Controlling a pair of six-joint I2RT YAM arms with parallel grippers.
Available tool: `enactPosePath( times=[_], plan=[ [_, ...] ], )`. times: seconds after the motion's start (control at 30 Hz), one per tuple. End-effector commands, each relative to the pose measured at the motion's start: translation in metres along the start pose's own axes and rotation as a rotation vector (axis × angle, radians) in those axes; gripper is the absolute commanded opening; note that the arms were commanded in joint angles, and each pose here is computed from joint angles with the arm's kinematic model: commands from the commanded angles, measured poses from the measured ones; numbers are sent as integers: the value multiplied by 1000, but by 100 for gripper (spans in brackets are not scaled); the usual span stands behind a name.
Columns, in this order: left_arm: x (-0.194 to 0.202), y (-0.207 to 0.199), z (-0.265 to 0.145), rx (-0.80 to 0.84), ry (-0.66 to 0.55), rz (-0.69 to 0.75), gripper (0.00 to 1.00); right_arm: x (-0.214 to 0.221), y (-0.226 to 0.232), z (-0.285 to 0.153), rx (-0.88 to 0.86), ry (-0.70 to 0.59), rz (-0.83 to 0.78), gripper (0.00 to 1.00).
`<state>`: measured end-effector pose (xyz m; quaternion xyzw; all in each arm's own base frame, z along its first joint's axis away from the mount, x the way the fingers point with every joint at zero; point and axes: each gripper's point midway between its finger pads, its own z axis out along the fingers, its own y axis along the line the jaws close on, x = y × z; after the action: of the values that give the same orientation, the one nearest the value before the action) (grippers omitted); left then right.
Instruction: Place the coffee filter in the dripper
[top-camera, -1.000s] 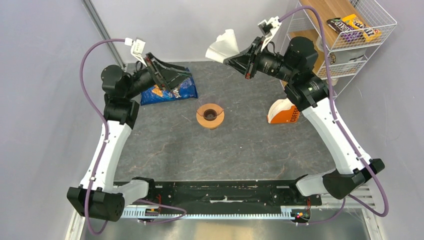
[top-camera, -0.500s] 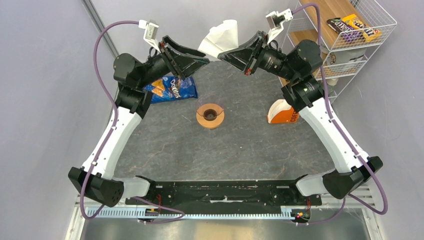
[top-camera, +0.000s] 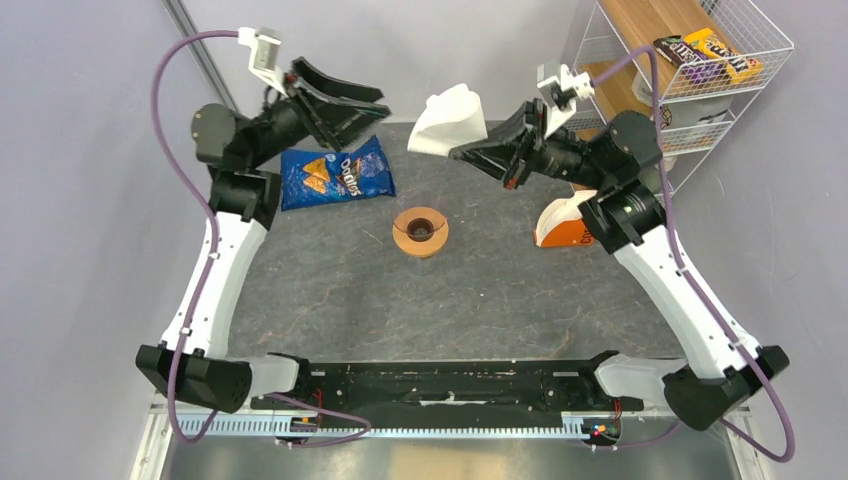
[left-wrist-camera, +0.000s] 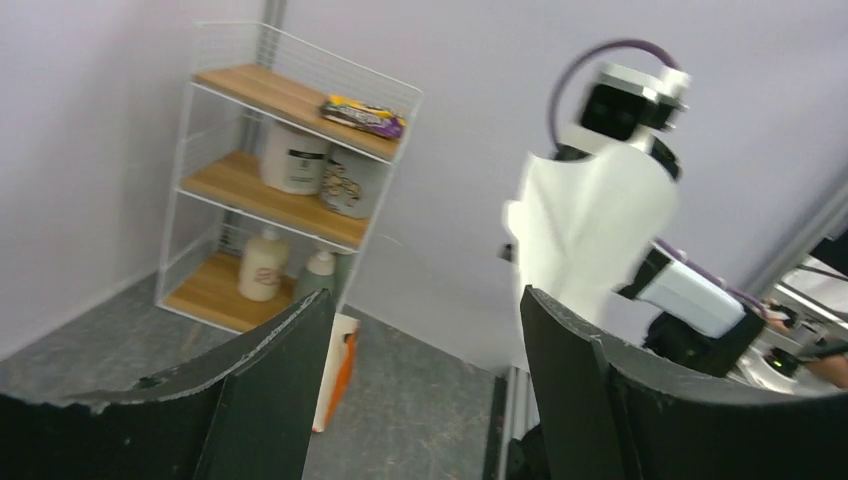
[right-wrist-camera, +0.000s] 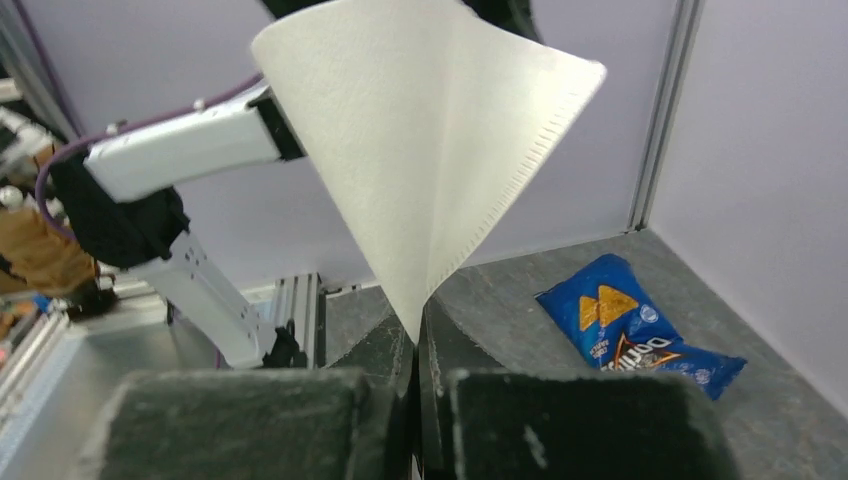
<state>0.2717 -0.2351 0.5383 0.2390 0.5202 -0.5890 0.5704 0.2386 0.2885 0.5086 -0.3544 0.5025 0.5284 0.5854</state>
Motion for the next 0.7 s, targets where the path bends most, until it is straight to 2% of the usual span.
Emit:
enactPosePath(
  times=[0.0,0.17,0.4,0.53,0.67],
  plan=[
    [-9,-30,-19,122,86,116,77,2,30,-18,-112,25,-247,0],
    [28,-56,-13,231,180,98,74,20,43,-22,-206,61,-375,0],
    [51,-68,-9,266,215,64,72,27,45,-22,-214,79,-451,0],
    [59,-62,-3,236,224,52,61,31,47,-21,-222,89,-463,2],
    [67,-56,5,179,235,66,44,31,46,-20,-216,94,-467,2]
  ],
)
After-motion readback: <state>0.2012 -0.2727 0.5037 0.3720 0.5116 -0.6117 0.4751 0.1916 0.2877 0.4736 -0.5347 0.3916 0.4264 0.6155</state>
